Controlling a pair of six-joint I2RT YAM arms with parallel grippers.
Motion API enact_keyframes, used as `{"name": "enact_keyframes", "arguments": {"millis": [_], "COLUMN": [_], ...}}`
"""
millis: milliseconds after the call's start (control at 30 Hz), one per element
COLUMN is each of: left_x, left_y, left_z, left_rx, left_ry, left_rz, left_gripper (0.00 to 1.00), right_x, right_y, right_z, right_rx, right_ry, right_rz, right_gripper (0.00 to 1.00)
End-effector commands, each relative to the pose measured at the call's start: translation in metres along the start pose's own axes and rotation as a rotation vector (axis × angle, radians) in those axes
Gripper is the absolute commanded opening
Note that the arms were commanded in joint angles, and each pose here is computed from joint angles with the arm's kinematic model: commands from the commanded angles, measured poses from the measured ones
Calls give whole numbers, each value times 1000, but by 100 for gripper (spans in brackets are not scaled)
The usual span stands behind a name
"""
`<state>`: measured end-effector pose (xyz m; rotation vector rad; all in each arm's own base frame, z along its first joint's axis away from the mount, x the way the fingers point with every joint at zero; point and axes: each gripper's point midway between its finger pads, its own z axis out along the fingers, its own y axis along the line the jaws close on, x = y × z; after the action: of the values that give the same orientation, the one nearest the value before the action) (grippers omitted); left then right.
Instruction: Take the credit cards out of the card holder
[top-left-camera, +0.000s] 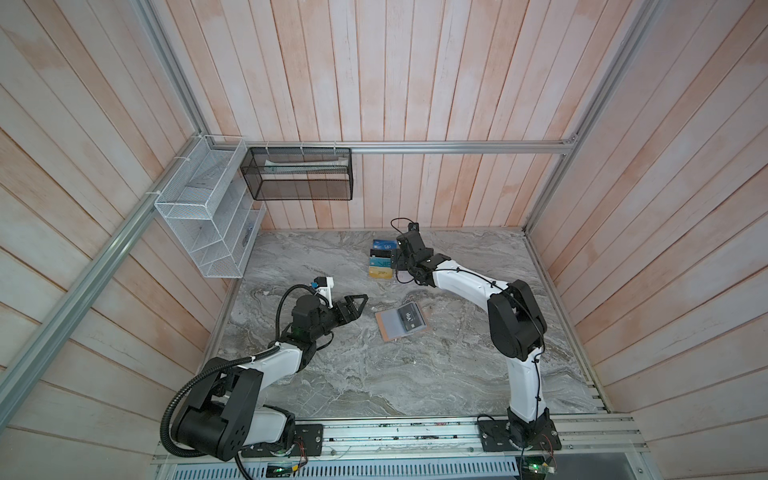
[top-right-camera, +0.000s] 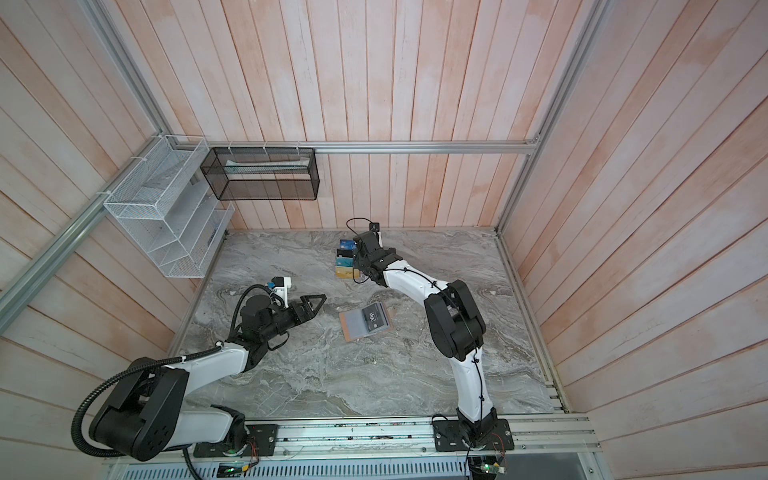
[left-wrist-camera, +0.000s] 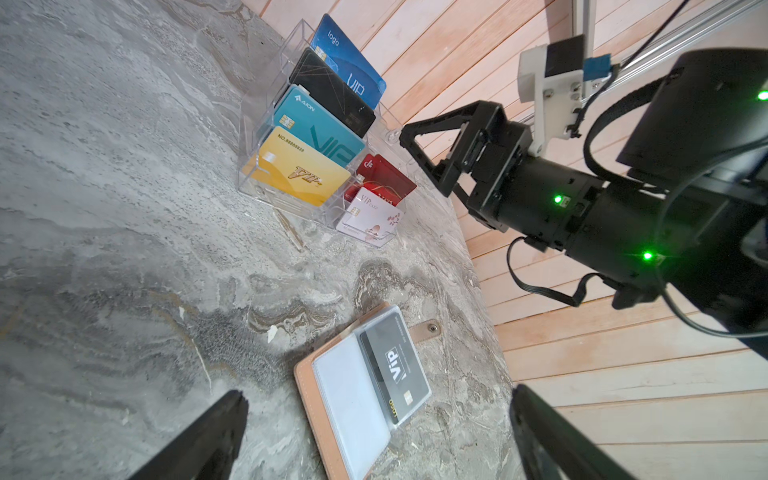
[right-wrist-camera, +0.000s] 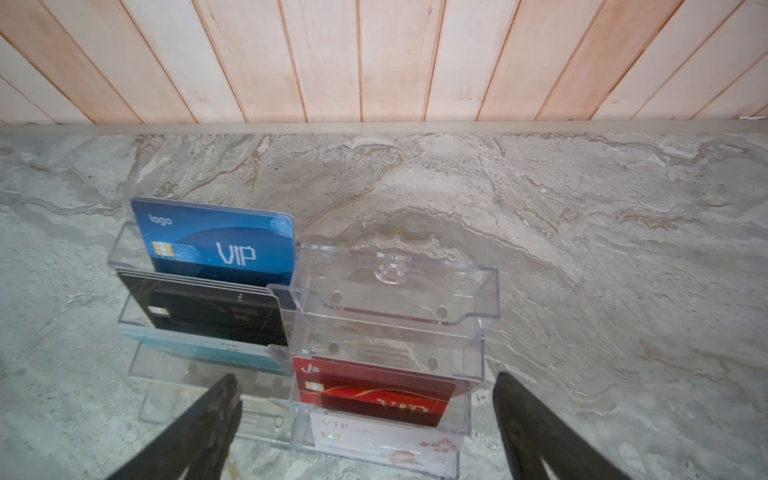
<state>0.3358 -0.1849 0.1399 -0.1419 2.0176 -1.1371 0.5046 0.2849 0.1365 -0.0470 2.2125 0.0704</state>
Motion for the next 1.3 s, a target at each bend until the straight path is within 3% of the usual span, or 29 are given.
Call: {"name": "enact_keyframes", "arguments": {"millis": [0,1267], "left_x": [3,7], "left_y": [-5,-7], "left_z": [-2,-1], "left_rx": [30,51], "left_ry": [6,22], "left_rz": [4,-15], "left_gripper": [100,100], "right_x": [17,34], "right_y": [-3,-2], "right_z": [8,40], "right_rx": [89,180], "right_ry": [32,58], "right_rz": [-41,-58], "right_gripper": [98,98]}}
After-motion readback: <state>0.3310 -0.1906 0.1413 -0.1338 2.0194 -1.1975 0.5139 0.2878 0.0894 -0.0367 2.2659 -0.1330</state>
